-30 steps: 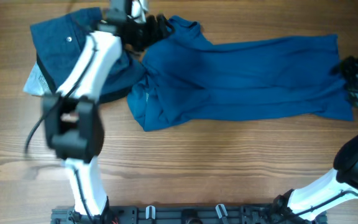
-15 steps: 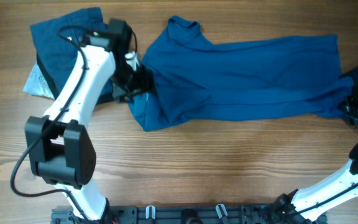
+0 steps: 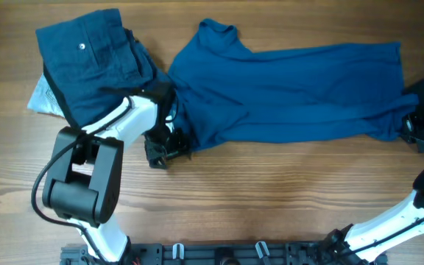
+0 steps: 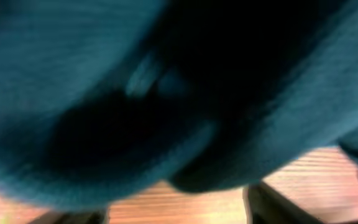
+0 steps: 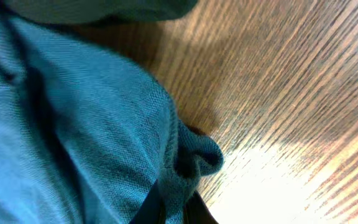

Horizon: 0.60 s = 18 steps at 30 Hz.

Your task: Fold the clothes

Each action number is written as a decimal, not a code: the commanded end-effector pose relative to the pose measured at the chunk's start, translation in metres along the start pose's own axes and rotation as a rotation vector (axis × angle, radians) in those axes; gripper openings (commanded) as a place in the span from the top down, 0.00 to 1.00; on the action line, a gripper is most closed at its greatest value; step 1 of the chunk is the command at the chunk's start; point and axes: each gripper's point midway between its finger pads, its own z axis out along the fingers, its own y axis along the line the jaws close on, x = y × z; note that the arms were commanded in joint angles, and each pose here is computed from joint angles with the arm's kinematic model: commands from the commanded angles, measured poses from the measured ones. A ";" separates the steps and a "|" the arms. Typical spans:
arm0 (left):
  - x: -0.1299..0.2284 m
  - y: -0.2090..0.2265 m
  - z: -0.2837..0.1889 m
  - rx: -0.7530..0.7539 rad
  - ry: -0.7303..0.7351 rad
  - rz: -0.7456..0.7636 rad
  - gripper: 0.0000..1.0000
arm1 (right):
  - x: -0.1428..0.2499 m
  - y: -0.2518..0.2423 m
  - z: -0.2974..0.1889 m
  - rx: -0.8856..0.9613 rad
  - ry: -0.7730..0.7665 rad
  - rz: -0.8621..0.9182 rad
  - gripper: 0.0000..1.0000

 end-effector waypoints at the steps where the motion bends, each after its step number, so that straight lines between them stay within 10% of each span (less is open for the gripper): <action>1: -0.012 0.020 0.019 -0.071 -0.071 -0.062 0.62 | -0.006 0.013 -0.024 -0.045 -0.053 -0.016 0.96; 5: -0.030 0.026 0.015 -0.085 -0.149 -0.156 0.70 | -0.007 0.016 -0.035 -0.054 -0.078 -0.020 0.96; 7: -0.032 0.027 0.014 -0.072 -0.148 -0.178 0.53 | -0.007 0.016 -0.037 -0.055 -0.079 -0.021 0.96; 15: -0.045 0.030 0.012 -0.089 -0.211 -0.175 0.46 | -0.006 0.016 -0.037 -0.053 -0.076 -0.020 0.96; 18: -0.052 0.039 0.009 -0.139 -0.257 -0.177 0.72 | -0.006 0.016 -0.037 -0.053 -0.076 -0.019 0.96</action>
